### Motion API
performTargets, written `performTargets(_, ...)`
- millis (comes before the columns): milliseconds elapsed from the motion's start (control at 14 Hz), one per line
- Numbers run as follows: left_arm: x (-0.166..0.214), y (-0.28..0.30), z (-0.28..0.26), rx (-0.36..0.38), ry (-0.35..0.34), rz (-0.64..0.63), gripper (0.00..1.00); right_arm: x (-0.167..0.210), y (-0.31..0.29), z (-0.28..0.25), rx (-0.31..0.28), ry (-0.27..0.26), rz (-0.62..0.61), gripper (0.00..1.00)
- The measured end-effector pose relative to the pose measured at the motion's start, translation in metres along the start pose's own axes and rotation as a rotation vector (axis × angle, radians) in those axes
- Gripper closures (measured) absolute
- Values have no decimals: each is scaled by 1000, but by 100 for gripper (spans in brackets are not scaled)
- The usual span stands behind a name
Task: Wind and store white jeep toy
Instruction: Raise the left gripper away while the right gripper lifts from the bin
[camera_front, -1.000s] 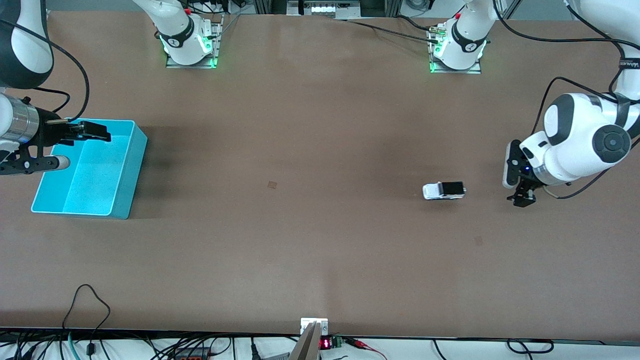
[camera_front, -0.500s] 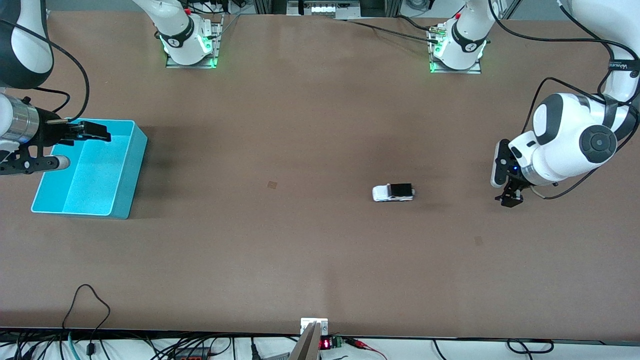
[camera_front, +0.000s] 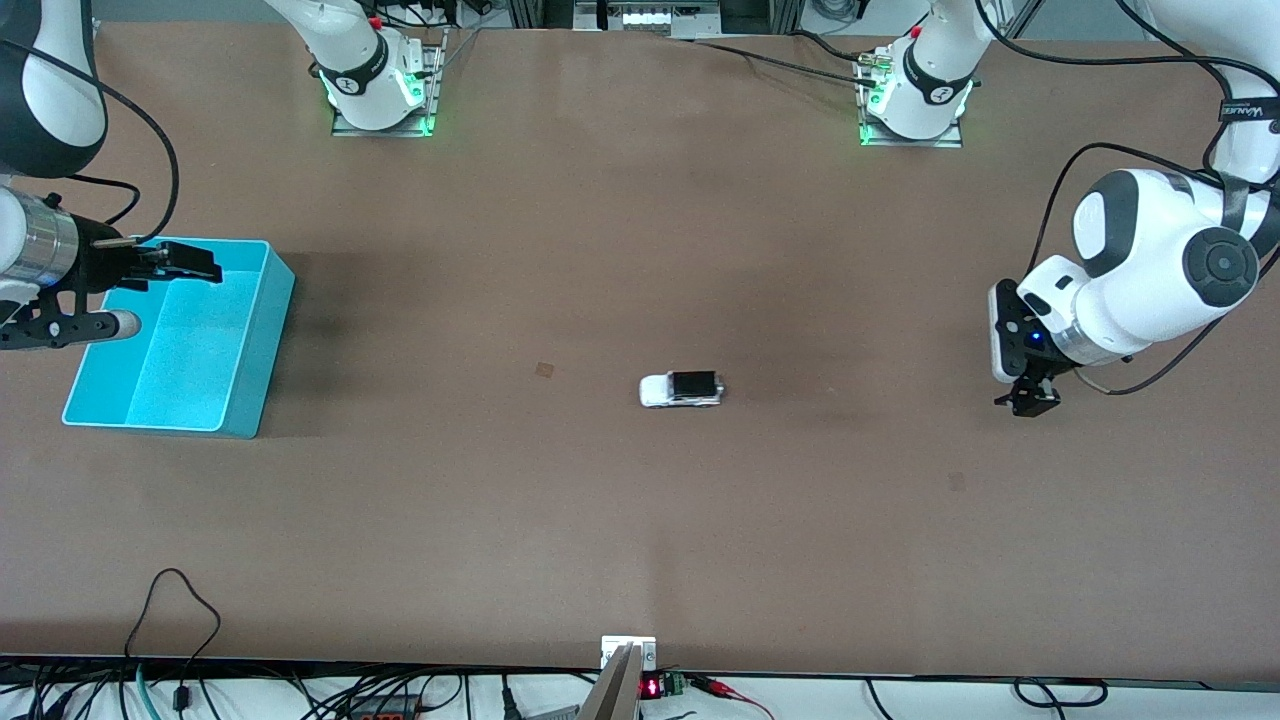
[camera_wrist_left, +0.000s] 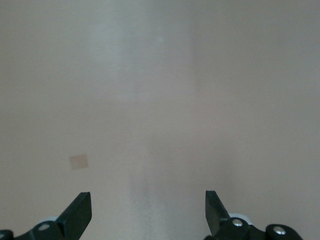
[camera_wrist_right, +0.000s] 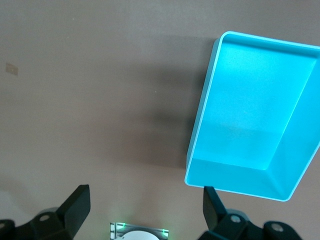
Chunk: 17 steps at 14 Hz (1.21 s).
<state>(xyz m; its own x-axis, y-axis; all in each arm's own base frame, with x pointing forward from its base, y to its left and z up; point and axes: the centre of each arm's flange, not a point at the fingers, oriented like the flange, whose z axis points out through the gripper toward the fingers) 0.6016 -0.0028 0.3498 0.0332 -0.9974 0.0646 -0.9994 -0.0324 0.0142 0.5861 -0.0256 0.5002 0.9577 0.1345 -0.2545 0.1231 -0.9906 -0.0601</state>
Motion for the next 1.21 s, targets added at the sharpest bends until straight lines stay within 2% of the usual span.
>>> performTargets(714,45,-18,-41,81,42,-774,0,-3,6,13,13,-41,-366,0)
performTargets(929,30,-20,-57,106,43,-991,0,-2,8,23,11,-44,-503,0)
performTargets(1214,2,-18,-84,62,27,-1217,0,-9,10,48,5,-30,-609,0)
